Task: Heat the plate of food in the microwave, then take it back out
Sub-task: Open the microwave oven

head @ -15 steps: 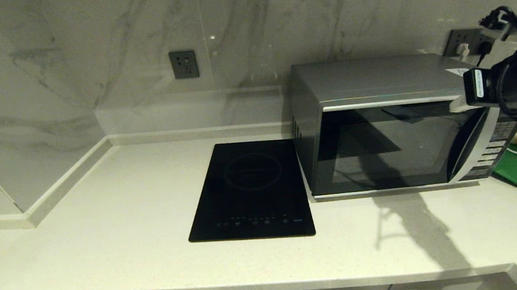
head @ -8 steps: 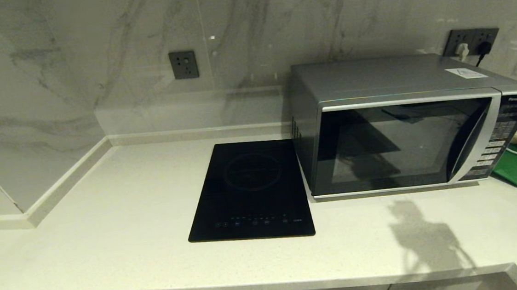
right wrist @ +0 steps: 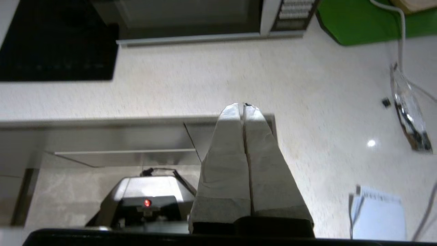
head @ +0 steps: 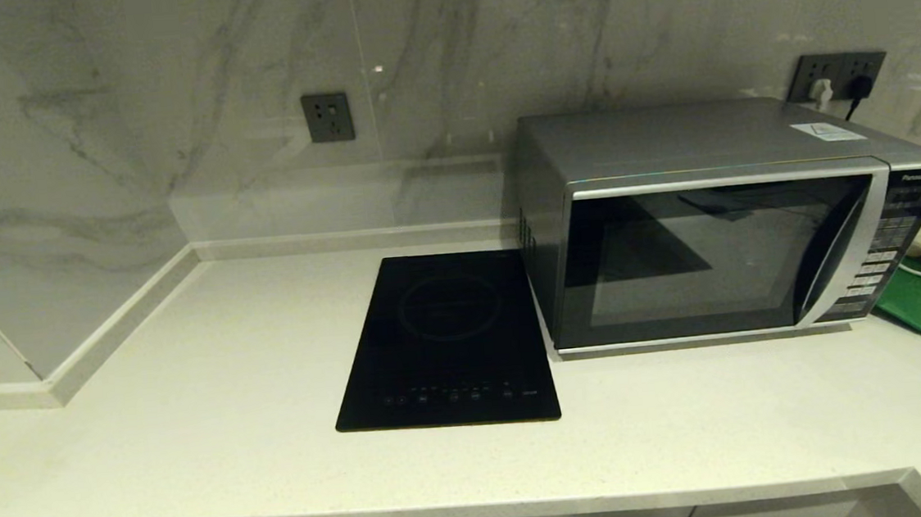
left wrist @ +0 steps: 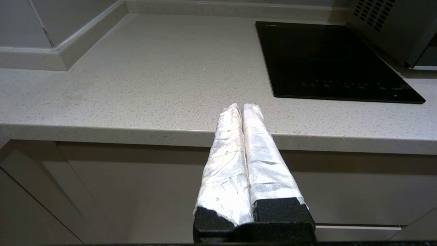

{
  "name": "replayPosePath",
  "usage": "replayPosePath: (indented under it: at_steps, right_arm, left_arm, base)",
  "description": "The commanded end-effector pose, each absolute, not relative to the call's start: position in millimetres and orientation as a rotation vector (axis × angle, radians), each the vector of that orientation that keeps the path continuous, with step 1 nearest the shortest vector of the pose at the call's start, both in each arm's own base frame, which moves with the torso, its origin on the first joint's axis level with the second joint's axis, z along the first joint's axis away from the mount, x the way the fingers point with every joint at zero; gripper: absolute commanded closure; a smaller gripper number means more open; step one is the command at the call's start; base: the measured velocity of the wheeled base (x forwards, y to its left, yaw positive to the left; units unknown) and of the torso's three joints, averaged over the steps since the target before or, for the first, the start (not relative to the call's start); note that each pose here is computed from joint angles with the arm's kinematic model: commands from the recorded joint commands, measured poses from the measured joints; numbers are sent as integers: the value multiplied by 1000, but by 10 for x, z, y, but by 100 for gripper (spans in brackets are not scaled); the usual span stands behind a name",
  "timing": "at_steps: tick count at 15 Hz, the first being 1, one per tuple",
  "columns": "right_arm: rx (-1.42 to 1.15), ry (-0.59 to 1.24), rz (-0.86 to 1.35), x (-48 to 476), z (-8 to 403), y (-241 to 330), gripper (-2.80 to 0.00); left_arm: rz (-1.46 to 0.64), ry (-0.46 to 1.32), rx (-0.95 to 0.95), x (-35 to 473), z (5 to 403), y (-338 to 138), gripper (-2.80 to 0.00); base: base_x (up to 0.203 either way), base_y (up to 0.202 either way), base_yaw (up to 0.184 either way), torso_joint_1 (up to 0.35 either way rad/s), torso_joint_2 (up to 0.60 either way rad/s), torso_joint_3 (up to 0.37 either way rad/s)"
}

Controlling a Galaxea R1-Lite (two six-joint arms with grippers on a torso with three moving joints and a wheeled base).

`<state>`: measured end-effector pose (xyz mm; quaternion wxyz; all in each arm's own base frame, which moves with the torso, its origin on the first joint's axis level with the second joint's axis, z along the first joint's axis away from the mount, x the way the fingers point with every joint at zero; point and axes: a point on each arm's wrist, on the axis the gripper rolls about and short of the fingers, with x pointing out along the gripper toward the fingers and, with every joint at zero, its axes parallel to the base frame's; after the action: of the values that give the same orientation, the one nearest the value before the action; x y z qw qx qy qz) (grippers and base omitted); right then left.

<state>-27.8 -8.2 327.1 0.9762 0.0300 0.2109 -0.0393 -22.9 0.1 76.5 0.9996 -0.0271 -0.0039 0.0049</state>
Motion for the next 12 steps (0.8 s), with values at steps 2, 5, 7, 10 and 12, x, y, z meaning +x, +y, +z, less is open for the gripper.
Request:
replayPosePath:
  at_steps: [2, 5, 7, 10, 12]
  right_arm:
    - [84, 322, -144, -997, 2810, -111, 0]
    - [81, 297, -168, -1238, 2392, -90, 0]
    - [80, 309, -208, -1290, 2079, -46, 0]
    - [117, 330, -216, -1210, 1799, -39, 0]
    - [96, 340, -197, -1023, 1561, -36, 0]
  left_arm:
    - [11, -8, -55, -229, 765, 1, 0]
    - [11, -8, -55, -229, 765, 1, 0]
    - [11, -8, -55, -229, 765, 1, 0]
    - [11, -8, -55, -229, 765, 1, 0]
    - [11, -8, -55, -229, 765, 1, 0]
  base:
    - [0, 0, 0, 0, 0, 0]
    - [0, 0, 0, 0, 0, 0]
    - [0, 0, 0, 0, 0, 0]
    - [0, 0, 0, 0, 0, 0]
    - [0, 0, 0, 0, 0, 0]
